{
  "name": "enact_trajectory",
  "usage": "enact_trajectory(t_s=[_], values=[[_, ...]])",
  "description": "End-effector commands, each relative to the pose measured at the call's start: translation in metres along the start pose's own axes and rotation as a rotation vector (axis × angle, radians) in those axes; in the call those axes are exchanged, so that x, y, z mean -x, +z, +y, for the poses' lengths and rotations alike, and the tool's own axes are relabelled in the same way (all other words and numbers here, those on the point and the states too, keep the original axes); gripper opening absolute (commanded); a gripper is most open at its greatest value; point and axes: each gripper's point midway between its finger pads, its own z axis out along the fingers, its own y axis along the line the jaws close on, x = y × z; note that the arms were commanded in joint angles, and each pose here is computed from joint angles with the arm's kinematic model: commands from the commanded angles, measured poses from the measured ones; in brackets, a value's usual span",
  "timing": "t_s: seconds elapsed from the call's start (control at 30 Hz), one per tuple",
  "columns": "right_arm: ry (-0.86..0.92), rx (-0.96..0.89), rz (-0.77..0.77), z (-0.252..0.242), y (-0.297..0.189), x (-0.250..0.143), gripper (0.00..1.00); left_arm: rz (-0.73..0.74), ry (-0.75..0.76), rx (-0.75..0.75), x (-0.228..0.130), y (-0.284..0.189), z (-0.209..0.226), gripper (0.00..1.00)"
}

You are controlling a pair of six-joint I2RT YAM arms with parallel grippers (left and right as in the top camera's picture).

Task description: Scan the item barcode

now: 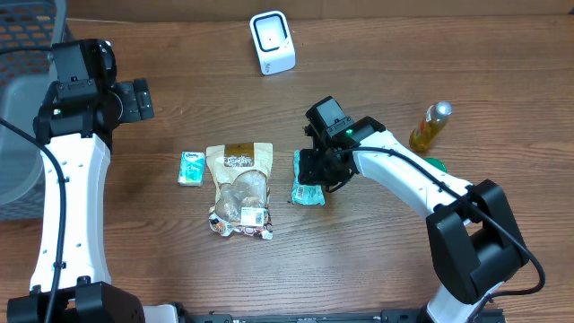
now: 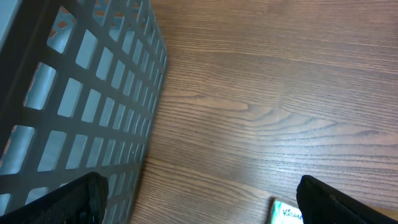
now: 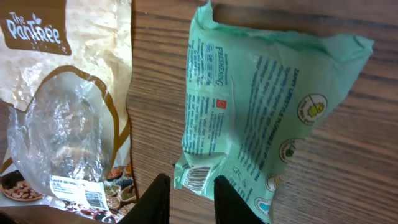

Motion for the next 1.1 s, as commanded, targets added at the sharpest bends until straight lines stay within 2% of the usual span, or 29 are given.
enact_trajectory(t_s=[0.0, 0.4, 1.07], values=[[-0.005, -0.003, -0.018, -0.001, -0.004, 0.002, 0.21, -0.029, -0.01, -0.006, 0.008, -0.009, -0.002, 1.0], [0.001, -0.004, -0.01, 0.0, -0.003, -0.001, 0.07, -0.029, -0.01, -0.006, 0.008, -0.009, -0.002, 1.0], [0.008, -0.004, 0.004, 0.0, 0.016, -0.017, 0.04, -0.029, -0.01, -0.006, 0.008, -0.009, -0.002, 1.0]])
